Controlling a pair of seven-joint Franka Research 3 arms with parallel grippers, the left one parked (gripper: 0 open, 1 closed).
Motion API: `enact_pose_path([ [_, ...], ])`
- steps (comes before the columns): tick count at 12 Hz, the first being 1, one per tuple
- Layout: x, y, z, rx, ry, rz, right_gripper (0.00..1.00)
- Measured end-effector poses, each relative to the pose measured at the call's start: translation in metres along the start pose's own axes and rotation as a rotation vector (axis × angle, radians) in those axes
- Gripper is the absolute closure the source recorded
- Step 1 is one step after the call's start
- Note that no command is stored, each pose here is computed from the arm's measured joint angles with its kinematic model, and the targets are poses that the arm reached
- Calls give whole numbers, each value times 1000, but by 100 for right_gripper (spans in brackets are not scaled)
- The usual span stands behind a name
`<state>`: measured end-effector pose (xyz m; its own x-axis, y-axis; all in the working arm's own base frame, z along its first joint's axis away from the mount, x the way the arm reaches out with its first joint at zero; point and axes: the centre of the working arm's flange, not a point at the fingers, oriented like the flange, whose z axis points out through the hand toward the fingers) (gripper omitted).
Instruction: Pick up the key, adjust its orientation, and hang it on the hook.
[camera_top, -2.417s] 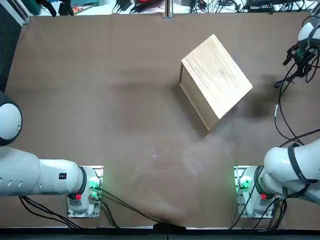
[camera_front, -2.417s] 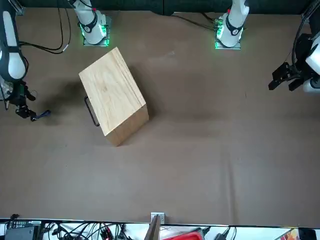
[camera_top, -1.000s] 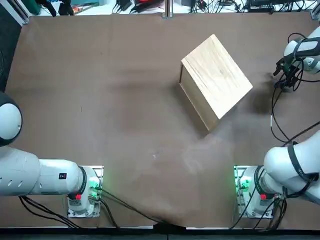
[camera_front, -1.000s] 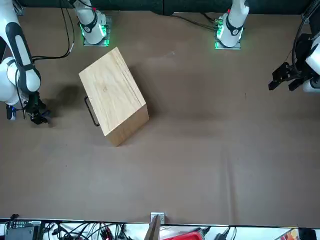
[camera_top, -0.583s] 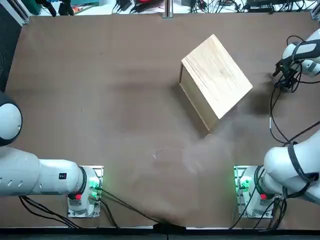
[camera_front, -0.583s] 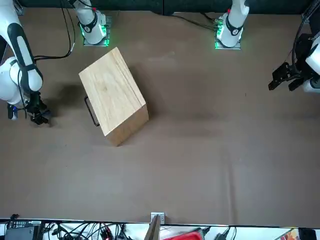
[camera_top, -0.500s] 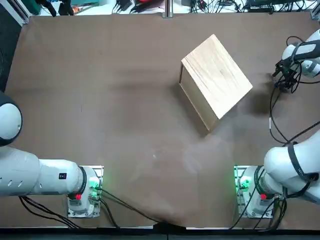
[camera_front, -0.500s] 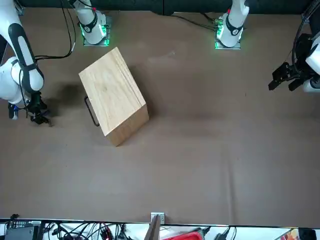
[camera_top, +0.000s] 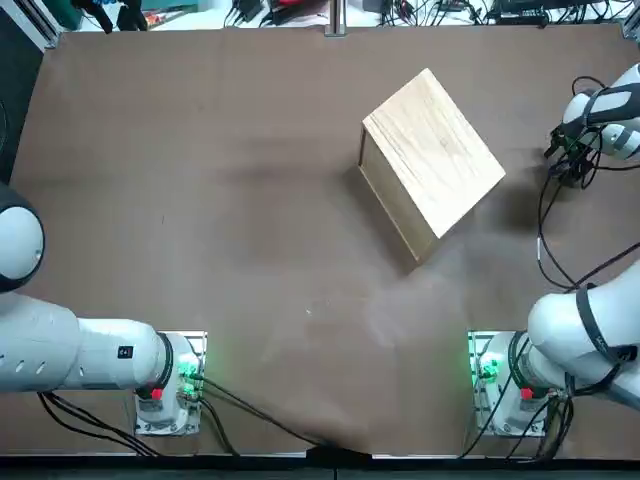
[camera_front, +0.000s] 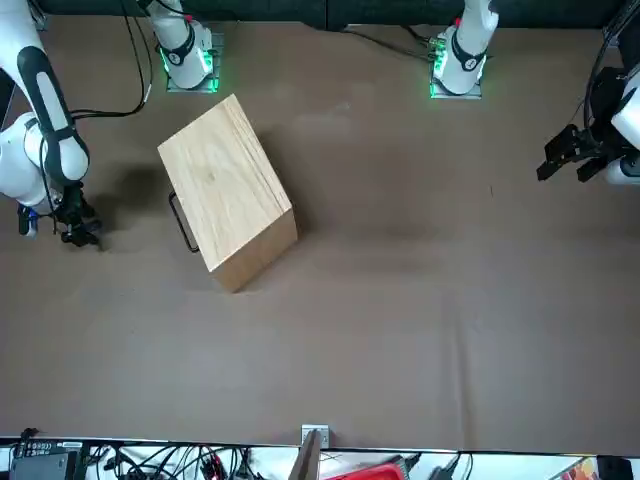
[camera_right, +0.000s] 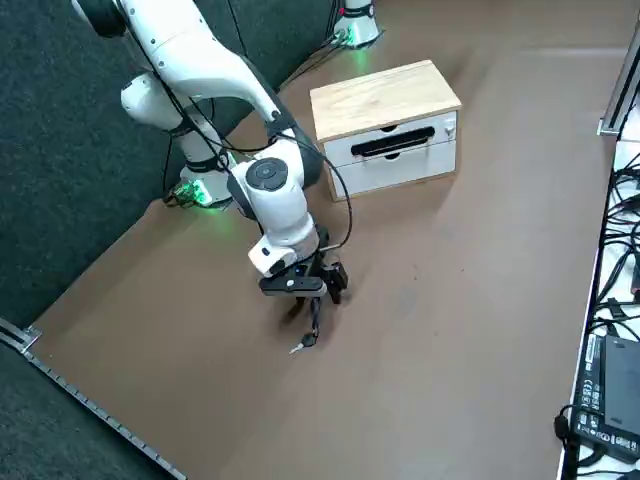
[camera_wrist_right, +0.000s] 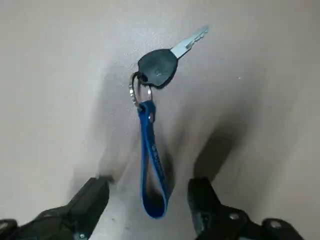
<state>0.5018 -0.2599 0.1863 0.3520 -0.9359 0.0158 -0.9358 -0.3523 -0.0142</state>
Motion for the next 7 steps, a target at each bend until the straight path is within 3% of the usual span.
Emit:
enact_pose_path([
  [2, 3, 3, 0, 0, 1, 4, 20],
  [4, 4, 4, -1, 1, 1, 2, 26],
  [6, 4, 3, -2, 3, 3, 2, 53],
  [7, 4, 3, -4, 4, 5, 1, 57],
])
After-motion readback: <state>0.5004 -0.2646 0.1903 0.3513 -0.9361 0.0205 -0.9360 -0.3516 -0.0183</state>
